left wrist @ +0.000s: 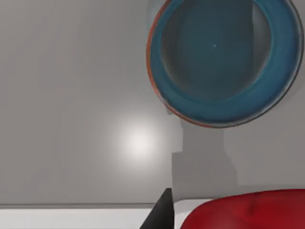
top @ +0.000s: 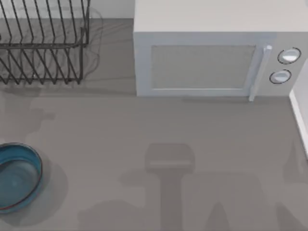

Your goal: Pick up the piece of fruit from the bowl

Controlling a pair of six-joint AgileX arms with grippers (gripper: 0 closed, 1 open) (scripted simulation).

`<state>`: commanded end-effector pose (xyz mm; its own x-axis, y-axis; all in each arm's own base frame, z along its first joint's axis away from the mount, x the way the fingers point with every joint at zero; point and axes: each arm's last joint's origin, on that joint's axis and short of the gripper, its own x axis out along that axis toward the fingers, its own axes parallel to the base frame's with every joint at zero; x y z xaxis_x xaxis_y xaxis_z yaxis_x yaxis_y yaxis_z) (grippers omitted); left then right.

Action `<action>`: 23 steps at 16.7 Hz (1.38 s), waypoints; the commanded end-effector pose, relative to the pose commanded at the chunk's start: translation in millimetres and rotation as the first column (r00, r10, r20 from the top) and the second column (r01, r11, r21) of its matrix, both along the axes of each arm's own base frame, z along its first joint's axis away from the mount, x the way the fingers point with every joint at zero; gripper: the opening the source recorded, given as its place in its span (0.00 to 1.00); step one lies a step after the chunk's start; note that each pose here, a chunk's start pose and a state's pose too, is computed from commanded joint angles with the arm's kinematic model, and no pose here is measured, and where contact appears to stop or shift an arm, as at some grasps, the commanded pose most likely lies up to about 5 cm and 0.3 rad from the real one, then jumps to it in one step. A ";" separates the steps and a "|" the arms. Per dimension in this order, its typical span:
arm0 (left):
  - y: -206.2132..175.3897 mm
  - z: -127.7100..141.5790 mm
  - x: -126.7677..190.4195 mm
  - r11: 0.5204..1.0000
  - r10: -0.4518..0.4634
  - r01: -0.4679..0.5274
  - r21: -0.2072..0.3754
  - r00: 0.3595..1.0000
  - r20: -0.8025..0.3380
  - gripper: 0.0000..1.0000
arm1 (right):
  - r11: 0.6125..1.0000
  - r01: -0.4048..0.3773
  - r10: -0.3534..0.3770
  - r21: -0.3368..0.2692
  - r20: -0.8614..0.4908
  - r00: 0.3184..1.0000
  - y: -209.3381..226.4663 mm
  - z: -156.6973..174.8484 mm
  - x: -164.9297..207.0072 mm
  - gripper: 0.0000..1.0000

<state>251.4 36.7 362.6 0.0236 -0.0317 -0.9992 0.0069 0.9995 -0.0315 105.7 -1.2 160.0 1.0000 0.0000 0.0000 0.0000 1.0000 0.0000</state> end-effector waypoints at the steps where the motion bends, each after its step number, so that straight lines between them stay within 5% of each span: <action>1: -0.6 5.7 -3.5 1.000 0.000 0.000 0.001 1.000 0.006 0.00 | 1.000 0.000 0.000 0.000 0.000 1.000 0.0 0.0 0.0 1.00; 7: 0.0 7.4 -3.8 1.000 0.003 -0.003 0.002 1.000 0.005 0.00 | 1.000 0.000 0.000 0.000 0.000 1.000 0.0 0.0 0.0 1.00; 11: -26.1 -1.6 29.4 1.000 0.004 -0.004 0.003 1.000 -0.010 0.00 | 1.000 0.000 0.000 0.000 0.000 1.000 0.0 0.0 0.0 1.00; 16: -141.3 -40.4 86.5 1.000 -0.010 0.011 0.020 0.999 -0.036 0.00 | 1.000 0.000 0.000 0.000 0.000 1.000 0.0 0.0 0.0 1.00; 20: -241.1 -78.1 93.5 0.999 -0.013 0.014 0.031 0.999 -0.031 0.00 | 1.000 0.000 0.000 0.000 0.000 1.000 0.0 0.0 0.0 1.00; 23: -272.5 -93.1 91.6 0.999 -0.013 0.014 0.032 1.000 -0.024 0.00 | 1.000 0.000 0.000 0.000 0.000 1.000 0.0 0.0 0.0 1.00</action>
<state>343.0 -235.7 269.4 -0.0004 0.0001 -1.0000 0.0200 0.9998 0.0001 105.7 -1.2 160.0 1.0000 0.0000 0.0000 0.0000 1.0000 0.0000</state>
